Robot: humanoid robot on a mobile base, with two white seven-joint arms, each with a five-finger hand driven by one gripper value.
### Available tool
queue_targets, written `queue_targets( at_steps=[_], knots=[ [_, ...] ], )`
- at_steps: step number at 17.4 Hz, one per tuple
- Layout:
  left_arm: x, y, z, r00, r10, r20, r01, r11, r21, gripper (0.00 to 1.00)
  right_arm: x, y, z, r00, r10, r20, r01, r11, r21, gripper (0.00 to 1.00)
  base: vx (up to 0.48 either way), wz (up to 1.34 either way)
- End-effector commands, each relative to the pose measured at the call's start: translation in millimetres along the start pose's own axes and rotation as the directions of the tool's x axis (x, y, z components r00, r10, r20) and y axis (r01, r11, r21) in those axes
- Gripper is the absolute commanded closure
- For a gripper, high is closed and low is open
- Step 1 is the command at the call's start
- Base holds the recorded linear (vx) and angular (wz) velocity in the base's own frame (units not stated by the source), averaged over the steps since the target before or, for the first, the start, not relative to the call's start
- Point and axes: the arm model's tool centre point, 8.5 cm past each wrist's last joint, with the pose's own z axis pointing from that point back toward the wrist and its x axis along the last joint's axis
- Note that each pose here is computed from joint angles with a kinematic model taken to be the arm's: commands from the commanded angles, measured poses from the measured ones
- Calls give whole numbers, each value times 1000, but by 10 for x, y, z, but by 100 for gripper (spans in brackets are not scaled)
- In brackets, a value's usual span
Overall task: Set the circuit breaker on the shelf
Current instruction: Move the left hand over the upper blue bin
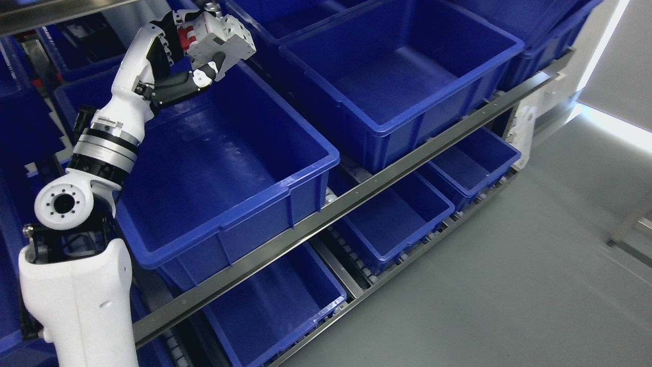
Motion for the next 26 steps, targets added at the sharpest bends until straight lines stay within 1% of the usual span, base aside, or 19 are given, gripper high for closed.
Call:
queue_targets(
  at_steps=[1, 4, 5, 8, 12, 15, 16, 18, 23, 26],
  knots=[
    [-107, 357, -154, 986, -133, -100, 125, 989, -85, 85, 2, -114, 1, 1000, 2, 0, -2, 1000, -17, 0, 53, 464],
    [-190, 357, -224, 973, -178, -145, 156, 976, -151, 85, 12, -113, 1, 1000, 2, 2, -2, 1000, -17, 0, 56, 400],
    [-245, 343, -230, 962, -210, -172, 179, 967, -182, 85, 12, -113, 1, 1000, 2, 2, -2, 1000, -17, 0, 63, 386],
    [-444, 237, -298, 942, -239, -234, 177, 950, -257, 85, 12, -113, 1, 1000, 1, 2, 0, 1000, -18, 0, 67, 284],
    [-762, -228, -604, 908, -331, -259, 210, 891, -403, 84, 2, -114, 1, 1000, 2, 0, -2, 1000, -17, 0, 39, 118],
    [-916, -537, -857, 869, -407, -281, 235, 840, -489, 84, 2, -114, 1, 1000, 2, 0, -2, 1000, -17, 0, -9, -51],
    [-1021, -591, -901, 846, -436, -306, 236, 822, -518, 84, 12, -113, 1, 1000, 2, 2, -2, 1000, -17, 0, -18, -107],
    [-1232, -728, -909, 821, -463, -335, 214, 793, -570, 83, 12, -113, 1, 1000, 2, 2, -2, 1000, -17, 0, -17, -93],
    [-1639, -873, -720, 749, -526, -404, 172, 743, -647, 83, 12, -113, 1, 1000, 2, 2, -2, 1000, -17, 0, -9, -13],
    [-1700, -852, -712, 720, -557, -414, 172, 722, -671, 83, 12, -113, 1, 1000, 2, 2, -2, 1000, -17, 0, 0, 0]
  ],
)
